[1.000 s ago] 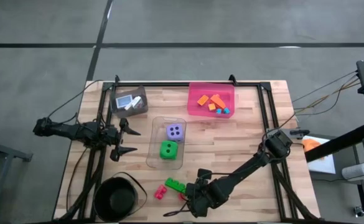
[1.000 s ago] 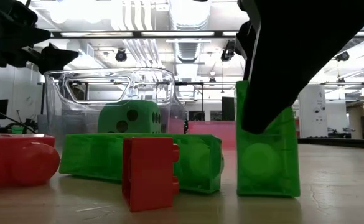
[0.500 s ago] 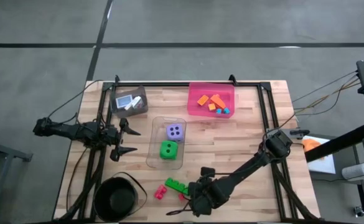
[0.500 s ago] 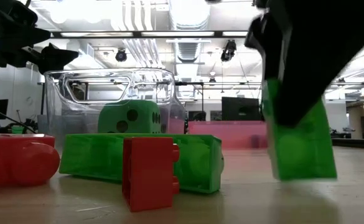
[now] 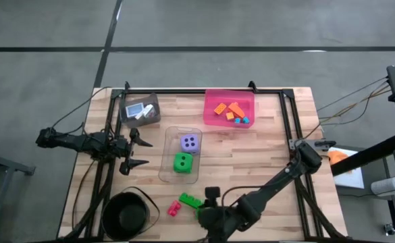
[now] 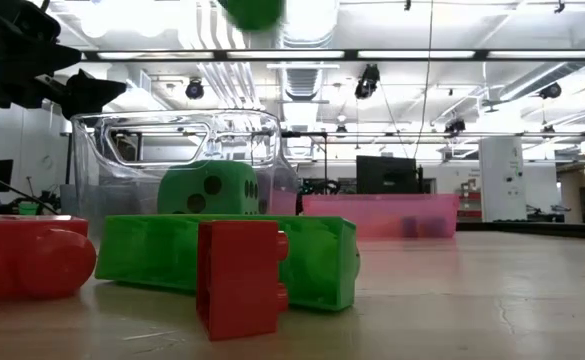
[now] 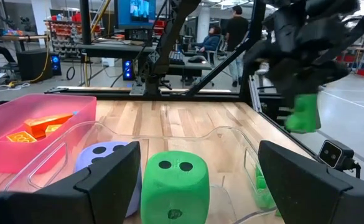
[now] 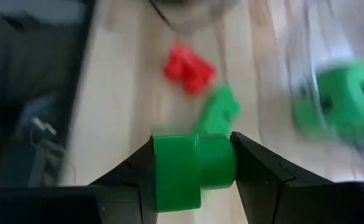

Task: Pick & Place Toys
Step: Put the right green game piece into the pink bin

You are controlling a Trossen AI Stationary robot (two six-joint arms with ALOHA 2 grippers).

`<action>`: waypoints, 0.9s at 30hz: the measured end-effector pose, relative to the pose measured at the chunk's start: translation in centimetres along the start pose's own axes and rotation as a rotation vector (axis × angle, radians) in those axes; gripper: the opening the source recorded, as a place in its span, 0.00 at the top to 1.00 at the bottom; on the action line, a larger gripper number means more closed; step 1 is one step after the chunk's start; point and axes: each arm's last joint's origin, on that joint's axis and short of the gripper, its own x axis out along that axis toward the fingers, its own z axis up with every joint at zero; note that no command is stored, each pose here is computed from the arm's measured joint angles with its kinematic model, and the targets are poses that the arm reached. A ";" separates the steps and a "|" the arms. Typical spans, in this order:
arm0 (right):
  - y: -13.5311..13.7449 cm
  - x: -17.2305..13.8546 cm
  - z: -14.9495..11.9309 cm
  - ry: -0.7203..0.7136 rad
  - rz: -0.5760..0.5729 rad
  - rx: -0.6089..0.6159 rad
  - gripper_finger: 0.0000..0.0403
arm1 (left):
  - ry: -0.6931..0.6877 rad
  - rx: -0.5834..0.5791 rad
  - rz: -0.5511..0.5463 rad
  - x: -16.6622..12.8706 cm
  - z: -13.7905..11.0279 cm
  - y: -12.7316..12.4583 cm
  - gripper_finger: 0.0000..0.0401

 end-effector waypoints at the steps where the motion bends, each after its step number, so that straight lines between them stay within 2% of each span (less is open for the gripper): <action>1: 0.2 0.0 0.3 -0.035 0.017 -0.013 0.61 | 0.000 0.000 0.000 0.0 0.0 0.0 0.18; 7: 1.1 0.4 1.5 -0.227 0.082 -0.083 0.61 | 0.000 0.000 0.000 0.0 0.0 0.0 0.18; 14: 0.9 3.2 0.8 -0.554 0.211 -0.110 0.61 | 0.000 0.000 0.000 0.0 0.0 0.0 0.18; 18: -0.9 4.5 -1.2 -0.653 0.228 -0.078 0.61 | 0.000 0.000 0.000 0.0 0.0 0.0 0.18; 22: -3.4 3.8 -3.4 -0.712 0.219 -0.023 0.61 | 0.000 0.000 -0.001 0.0 0.0 0.0 0.18; 27: -7.3 1.8 -6.5 -0.704 0.094 0.037 0.61 | 0.000 0.000 0.000 0.0 0.0 0.0 0.18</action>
